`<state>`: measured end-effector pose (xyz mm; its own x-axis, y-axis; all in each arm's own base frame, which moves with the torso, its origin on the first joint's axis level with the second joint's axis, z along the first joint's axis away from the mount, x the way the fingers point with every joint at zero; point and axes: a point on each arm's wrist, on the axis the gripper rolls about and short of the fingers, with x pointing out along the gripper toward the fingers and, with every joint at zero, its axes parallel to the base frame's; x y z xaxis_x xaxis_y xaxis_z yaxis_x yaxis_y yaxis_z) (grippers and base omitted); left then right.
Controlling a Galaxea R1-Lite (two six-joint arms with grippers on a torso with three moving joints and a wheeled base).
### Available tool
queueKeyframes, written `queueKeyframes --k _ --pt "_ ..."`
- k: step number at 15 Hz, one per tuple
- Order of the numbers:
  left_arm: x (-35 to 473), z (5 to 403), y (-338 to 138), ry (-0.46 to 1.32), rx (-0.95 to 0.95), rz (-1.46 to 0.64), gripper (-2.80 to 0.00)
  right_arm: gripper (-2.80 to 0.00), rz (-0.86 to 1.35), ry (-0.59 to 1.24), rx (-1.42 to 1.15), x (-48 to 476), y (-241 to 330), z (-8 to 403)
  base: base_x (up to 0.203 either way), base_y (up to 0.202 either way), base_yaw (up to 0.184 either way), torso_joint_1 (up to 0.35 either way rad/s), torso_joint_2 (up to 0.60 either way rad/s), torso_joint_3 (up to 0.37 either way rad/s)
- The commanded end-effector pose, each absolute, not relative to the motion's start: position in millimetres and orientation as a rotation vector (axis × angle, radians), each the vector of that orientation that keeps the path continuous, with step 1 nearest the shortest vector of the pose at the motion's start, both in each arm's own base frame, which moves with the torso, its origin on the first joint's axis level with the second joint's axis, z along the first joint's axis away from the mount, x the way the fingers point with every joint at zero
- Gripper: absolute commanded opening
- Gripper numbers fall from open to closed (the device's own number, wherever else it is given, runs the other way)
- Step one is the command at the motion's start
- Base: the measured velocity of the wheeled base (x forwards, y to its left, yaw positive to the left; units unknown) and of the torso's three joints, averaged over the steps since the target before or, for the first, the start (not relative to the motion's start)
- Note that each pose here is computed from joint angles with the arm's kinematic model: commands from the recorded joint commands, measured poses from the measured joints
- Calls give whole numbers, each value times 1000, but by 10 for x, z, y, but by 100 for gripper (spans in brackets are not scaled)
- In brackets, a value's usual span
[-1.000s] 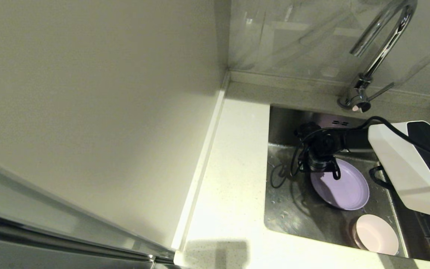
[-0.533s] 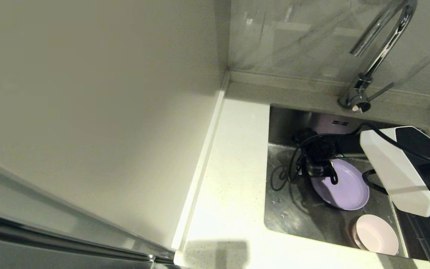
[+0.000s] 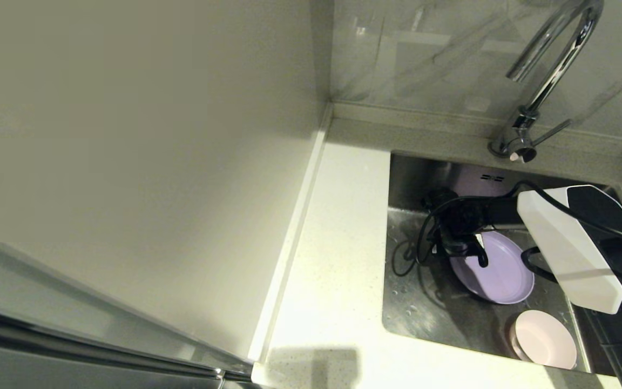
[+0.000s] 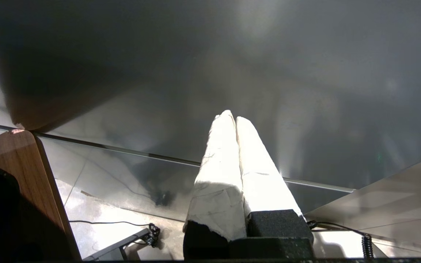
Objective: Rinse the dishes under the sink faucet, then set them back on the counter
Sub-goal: Put a plate back to the table from the sink
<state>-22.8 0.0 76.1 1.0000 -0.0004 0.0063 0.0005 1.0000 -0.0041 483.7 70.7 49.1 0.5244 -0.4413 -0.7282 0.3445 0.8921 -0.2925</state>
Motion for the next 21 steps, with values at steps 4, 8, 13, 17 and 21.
queueKeyframes --k 4,8,13,17,21 --pt "-226 753 0 -4 -5 0 -280 -280 -475 903 -118 4830 713 503 0 0 0 0 0 0" --pt "-226 755 0 -5 -5 -2 -280 -280 -476 886 -113 4808 713 612 0 0 0 0 0 0" --pt "-226 754 0 -5 -5 -2 -280 -280 -519 832 -119 4760 695 847 0 0 0 0 0 0" --pt "-226 753 0 -3 -5 0 -280 -280 -563 791 -122 4592 630 1163 0 0 0 0 0 0" --pt "-226 753 0 -3 -5 -1 -280 -280 -604 742 -106 4432 529 1466 0 0 0 0 0 0"
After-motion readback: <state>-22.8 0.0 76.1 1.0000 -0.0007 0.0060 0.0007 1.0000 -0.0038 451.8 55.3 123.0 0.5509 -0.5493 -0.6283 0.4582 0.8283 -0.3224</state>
